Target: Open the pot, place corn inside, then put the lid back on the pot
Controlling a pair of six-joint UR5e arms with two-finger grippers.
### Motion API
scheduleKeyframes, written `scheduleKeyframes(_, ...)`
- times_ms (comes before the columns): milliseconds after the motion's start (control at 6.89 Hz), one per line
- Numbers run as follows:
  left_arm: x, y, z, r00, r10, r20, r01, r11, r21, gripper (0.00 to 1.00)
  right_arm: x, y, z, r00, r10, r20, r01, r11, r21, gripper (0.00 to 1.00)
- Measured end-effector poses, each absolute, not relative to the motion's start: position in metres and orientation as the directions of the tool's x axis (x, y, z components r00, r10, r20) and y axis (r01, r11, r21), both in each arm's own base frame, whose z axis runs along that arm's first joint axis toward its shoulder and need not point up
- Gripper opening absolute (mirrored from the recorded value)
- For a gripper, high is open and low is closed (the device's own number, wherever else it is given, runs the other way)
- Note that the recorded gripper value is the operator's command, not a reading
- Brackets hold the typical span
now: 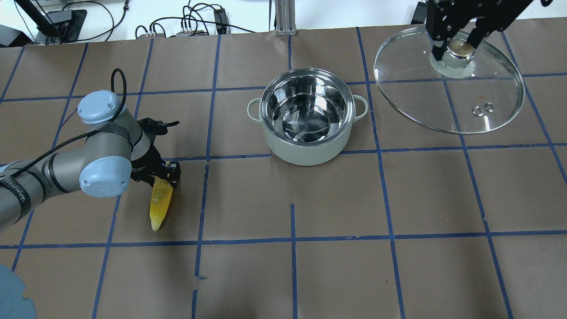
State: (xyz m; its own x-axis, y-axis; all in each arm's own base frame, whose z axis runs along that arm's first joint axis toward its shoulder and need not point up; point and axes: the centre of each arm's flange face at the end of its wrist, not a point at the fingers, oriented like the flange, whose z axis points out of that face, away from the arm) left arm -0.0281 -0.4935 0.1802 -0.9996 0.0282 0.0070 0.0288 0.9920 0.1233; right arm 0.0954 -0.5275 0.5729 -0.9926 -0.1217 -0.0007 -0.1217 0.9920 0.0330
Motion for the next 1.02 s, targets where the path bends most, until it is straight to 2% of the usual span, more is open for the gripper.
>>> scheduleKeyframes(435, -0.039, -0.508, 0.211, -1.0, 0.001, 0.001, 0.001, 0.996, 0.093, 0.22, 0.094, -0.506, 0.566, -0.995, -0.098, 0.014, -0.099, 0.995, -0.03, 0.06)
scheduleKeyframes(1016, -0.15, -0.577, 0.343, -0.994, 0.023, 0.11, 0.022, 1.0, -0.008, 0.24, 0.096, -0.498, 0.564, -0.998, -0.068, 0.012, -0.069, 0.997, -0.041, 0.06)
